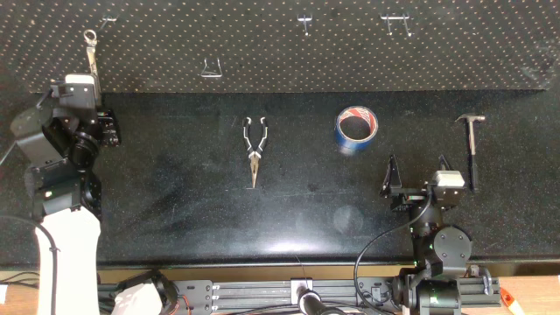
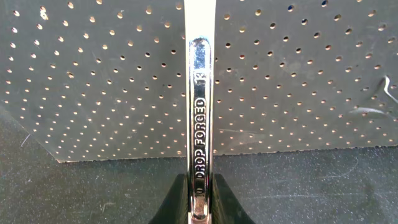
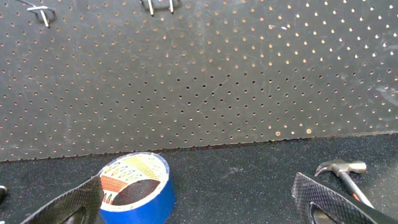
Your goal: Place Tools Onto Pegboard
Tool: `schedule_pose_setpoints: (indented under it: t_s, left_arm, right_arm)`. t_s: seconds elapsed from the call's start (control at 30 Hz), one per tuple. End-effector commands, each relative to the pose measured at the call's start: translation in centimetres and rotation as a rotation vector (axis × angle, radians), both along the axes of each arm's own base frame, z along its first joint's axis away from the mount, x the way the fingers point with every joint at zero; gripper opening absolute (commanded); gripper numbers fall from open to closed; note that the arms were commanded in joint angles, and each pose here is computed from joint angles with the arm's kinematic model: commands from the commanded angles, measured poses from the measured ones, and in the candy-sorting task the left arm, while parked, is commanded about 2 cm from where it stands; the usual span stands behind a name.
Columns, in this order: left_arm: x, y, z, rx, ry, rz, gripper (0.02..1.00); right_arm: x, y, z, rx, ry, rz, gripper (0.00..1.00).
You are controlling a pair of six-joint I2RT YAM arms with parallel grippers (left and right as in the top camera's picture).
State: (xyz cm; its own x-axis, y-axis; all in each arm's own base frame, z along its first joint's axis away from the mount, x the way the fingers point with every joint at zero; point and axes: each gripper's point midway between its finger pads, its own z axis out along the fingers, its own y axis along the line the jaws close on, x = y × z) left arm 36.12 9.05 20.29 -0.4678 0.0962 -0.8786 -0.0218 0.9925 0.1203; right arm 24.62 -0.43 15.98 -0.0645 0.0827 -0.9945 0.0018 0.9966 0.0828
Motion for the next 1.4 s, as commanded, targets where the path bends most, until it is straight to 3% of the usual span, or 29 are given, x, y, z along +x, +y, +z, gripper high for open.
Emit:
schedule_pose_setpoints:
  t_s: [0.03,0.67,1.4]
  left_arm:
    - [0.7,1.3,1.2,0.001,-0.044,0.041,0.029]
    - [1.5,0.7,3.1,-0.010,-0.075,-0.004,0.027]
    - [1.6,-0.4,1.1,-0.036,-0.008,-0.043,0.027]
  right_arm:
    - [0.0,0.0,-0.1,-0.015,0.001,0.001,0.987]
    - [0.0,0.0,-0.1,-0.015,0.001,0.001,0.987]
    - [0.0,0.0,-0.1,-0.015,0.001,0.001,0.987]
